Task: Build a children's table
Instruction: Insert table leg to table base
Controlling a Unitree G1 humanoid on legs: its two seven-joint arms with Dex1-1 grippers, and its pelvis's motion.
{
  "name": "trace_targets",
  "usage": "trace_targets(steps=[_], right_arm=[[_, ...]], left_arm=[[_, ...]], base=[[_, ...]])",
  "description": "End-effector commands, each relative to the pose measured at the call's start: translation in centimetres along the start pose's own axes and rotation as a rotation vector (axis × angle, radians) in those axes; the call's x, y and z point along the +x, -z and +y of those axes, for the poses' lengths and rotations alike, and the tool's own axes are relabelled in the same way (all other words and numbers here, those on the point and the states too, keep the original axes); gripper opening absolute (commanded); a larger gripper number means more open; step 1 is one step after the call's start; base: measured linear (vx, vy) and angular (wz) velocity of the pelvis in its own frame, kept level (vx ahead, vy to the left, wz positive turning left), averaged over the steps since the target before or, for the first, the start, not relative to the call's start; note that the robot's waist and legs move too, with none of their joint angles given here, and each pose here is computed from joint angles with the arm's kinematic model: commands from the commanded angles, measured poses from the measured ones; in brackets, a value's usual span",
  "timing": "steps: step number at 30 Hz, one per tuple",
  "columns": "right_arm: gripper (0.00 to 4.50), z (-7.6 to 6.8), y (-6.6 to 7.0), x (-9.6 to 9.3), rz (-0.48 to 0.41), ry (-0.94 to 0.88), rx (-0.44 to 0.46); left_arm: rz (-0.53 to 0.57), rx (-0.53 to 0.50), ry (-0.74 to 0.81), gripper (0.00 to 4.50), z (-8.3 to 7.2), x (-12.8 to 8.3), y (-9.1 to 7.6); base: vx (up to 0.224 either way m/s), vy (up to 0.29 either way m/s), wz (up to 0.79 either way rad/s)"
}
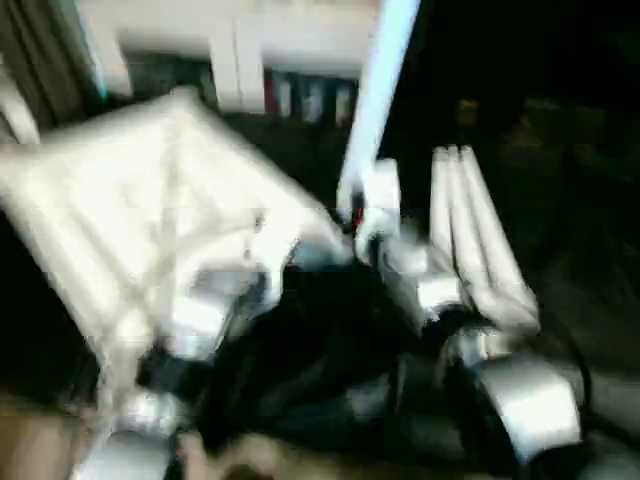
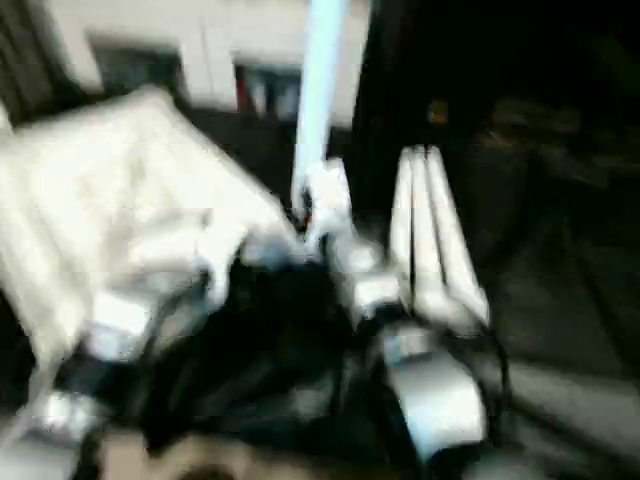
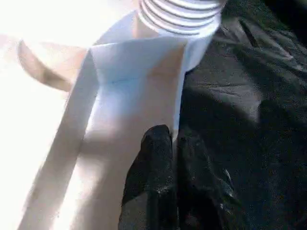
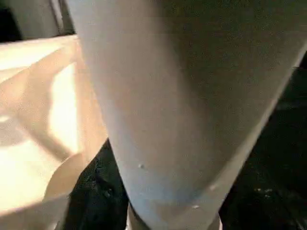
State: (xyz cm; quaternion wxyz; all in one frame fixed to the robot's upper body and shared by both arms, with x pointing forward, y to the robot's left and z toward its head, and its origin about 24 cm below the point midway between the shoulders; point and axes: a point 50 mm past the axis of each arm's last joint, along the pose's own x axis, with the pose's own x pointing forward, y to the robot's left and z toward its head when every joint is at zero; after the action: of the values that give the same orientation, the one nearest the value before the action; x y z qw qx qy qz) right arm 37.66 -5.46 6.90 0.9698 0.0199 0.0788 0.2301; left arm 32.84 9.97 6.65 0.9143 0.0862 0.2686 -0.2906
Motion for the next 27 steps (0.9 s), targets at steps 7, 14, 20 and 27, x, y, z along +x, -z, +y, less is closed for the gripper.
trace_targets(steps=[7, 14, 20, 27], right_arm=[[1.9, 7.4, 7.5, -1.2, 0.339, -0.231, 0.16], [1.9, 7.8, 7.6, -1.3, 0.375, -0.284, 0.172], [1.9, 7.9, 7.3, -1.2, 0.379, -0.345, 0.167], [1.9, 6.3, 6.6, -1.8, 0.399, -0.567, 0.09]], left_arm=[[-0.057, -0.015, -0.172, 0.0, 1.8, -0.5, -1.9], [-0.052, -0.01, -0.147, 0.0, 1.7, -0.7, -2.1], [-0.071, 0.023, -0.087, 0.0, 1.2, -0.8, -2.3], [-0.092, 0.163, 0.127, 0.0, 0.1, -2.3, -1.8]], base=[[-0.029, 0.0, 0.09], [0.0, 0.0, 0.0], [0.0, 0.0, 0.0], [0.0, 0.0, 0.0]])
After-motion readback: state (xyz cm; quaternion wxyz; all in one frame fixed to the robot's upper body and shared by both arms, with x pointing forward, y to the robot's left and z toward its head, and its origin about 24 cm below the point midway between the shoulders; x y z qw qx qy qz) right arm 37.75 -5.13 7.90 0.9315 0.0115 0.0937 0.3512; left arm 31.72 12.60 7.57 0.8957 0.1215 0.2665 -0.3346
